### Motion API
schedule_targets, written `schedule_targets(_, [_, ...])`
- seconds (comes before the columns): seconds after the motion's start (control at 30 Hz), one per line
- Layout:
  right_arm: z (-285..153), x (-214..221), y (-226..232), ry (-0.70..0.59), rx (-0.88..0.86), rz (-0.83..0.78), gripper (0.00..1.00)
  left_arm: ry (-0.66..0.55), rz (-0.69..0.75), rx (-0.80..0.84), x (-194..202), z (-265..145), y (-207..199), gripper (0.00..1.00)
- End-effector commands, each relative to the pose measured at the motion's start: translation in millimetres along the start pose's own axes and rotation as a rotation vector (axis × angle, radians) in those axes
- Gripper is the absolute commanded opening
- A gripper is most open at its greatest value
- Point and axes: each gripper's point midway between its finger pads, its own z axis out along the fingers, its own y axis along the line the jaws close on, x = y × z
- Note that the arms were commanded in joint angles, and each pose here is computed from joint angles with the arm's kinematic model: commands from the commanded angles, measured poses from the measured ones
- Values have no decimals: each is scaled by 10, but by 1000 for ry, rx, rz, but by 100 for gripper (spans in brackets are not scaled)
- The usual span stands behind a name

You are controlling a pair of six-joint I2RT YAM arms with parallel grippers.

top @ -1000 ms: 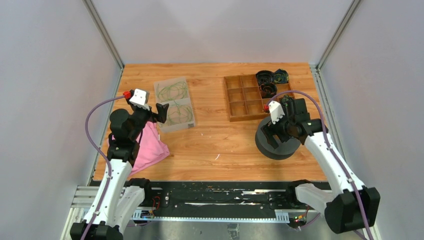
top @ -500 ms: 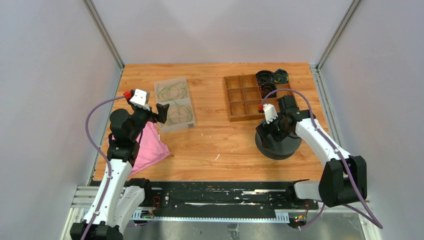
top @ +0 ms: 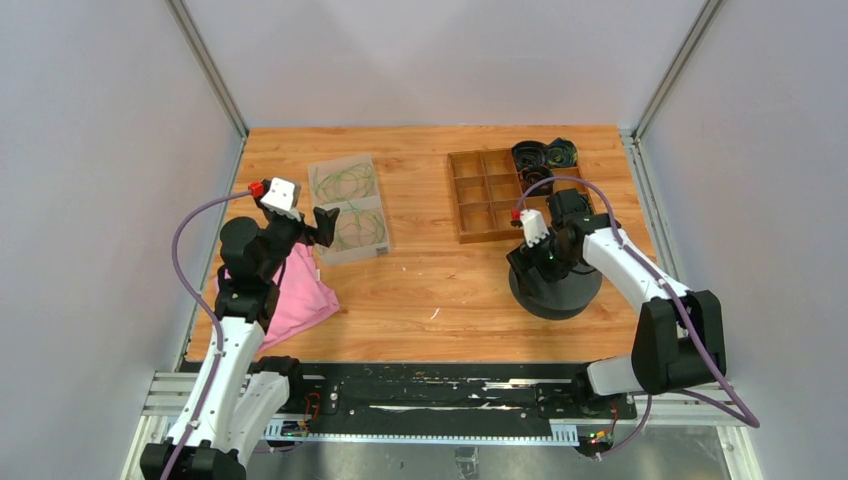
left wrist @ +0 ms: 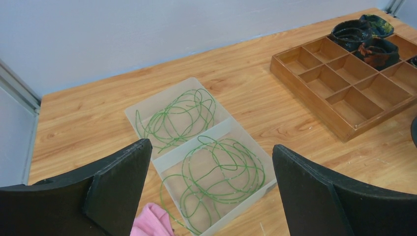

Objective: Wrap the cables
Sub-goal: Move the cable reel to the center of the board.

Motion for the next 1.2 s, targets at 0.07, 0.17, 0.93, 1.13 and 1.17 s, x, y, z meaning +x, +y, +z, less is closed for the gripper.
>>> schedule_targets(0.07, [70, -94, 297, 17, -34, -117, 89, -30, 19, -4, -46, 42, 36, 98])
schedule_targets(0.17, [124, -219, 475, 9, -37, -214, 88, -13, 27, -5, 8, 84, 55, 98])
schedule_targets(0.93, [223, -816, 1387, -39, -40, -646, 88, 167, 54, 39, 570, 244, 62, 98])
schedule_targets(1.13, [15, -834, 1322, -106, -6, -664, 89, 247, 1, 89, 855, 326, -67, 98])
schedule_targets(1.17, [14, -823, 1295, -105, -1, -658, 89, 257, 1, 93, 888, 339, -89, 98])
